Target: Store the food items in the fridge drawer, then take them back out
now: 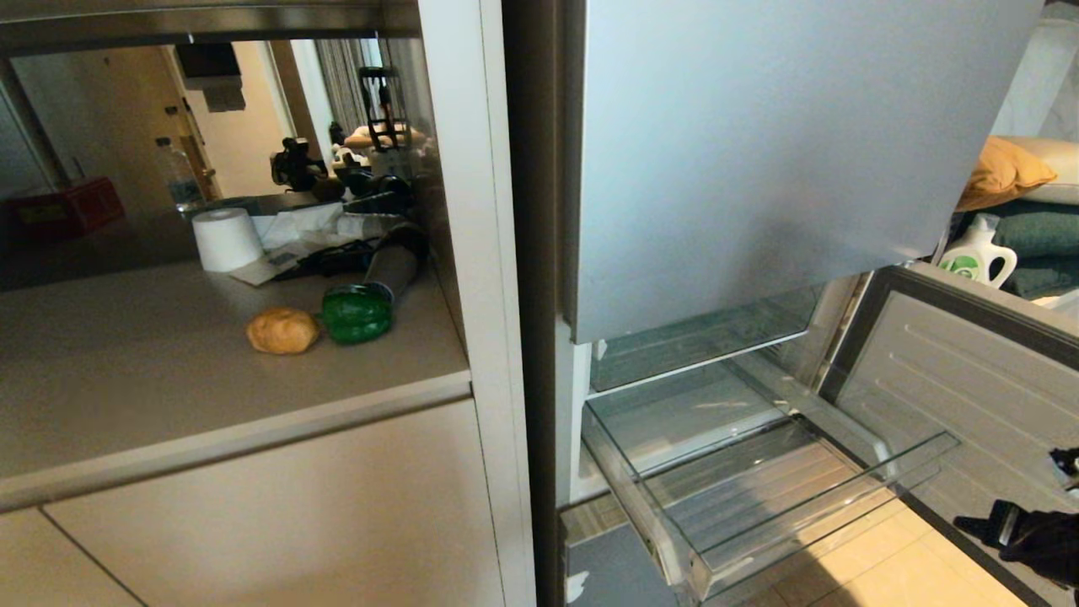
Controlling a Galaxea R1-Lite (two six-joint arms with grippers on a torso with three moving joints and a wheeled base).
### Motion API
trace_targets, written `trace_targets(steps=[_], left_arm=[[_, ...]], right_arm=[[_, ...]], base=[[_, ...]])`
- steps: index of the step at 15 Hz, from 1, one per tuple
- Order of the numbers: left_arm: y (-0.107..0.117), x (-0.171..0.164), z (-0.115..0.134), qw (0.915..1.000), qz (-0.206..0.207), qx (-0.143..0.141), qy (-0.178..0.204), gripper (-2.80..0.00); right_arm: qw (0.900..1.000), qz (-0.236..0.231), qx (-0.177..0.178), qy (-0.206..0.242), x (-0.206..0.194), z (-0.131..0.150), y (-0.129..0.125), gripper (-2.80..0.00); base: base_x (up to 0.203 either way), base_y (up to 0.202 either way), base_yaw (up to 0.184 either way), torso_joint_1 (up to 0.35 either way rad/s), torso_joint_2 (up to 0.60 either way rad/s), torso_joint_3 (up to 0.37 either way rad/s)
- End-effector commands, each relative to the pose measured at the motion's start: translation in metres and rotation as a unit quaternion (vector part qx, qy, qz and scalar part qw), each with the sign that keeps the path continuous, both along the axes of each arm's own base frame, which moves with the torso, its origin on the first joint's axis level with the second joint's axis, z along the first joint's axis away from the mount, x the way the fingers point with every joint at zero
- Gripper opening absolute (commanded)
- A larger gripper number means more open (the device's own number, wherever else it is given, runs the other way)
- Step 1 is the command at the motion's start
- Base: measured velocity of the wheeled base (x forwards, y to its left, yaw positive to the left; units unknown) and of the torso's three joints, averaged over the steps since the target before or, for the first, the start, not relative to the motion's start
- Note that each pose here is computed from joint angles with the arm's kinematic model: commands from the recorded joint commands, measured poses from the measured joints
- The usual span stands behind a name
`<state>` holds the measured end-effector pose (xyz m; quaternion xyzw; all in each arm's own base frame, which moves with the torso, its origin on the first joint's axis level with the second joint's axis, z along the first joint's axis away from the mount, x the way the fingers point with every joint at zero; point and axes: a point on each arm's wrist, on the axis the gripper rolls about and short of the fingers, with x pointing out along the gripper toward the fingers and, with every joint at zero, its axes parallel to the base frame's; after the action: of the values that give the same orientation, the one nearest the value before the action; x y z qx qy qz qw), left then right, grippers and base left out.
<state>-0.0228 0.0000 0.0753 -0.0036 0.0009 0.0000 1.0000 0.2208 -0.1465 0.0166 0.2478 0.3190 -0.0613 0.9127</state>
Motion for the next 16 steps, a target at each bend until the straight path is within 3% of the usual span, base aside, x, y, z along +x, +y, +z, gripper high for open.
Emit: trace_targets(steps=[1, 10, 14, 16], left_arm=[[0.000, 0.000, 0.000, 1.0000, 0.000, 0.000, 0.000, -2.80], [0.000, 0.000, 0.000, 1.0000, 0.000, 0.000, 0.000, -2.80], [0.000, 0.000, 0.000, 1.0000, 0.000, 0.000, 0.000, -2.80], [0.000, 0.000, 0.000, 1.0000, 0.000, 0.000, 0.000, -2.80]], right_arm=[[1.000, 0.024, 0.003, 0.000, 0.017, -0.008, 0.004, -2.80], [0.990, 0.128, -0.018, -0.053, 0.094, -0.010, 0.037, -2.80], [0.983, 0.147, -0.025, -0.104, 0.149, -0.016, 0.043, -2.80], [0.976, 0.155, -0.028, -0.150, 0.178, -0.027, 0.051, -2.80]], base=[[0.000, 0.000, 0.000, 0.000, 0.00, 0.000], [0.000, 0.000, 0.000, 0.000, 0.00, 0.000], [0.000, 0.000, 0.000, 0.000, 0.00, 0.000], [0.000, 0.000, 0.000, 0.000, 0.00, 0.000]])
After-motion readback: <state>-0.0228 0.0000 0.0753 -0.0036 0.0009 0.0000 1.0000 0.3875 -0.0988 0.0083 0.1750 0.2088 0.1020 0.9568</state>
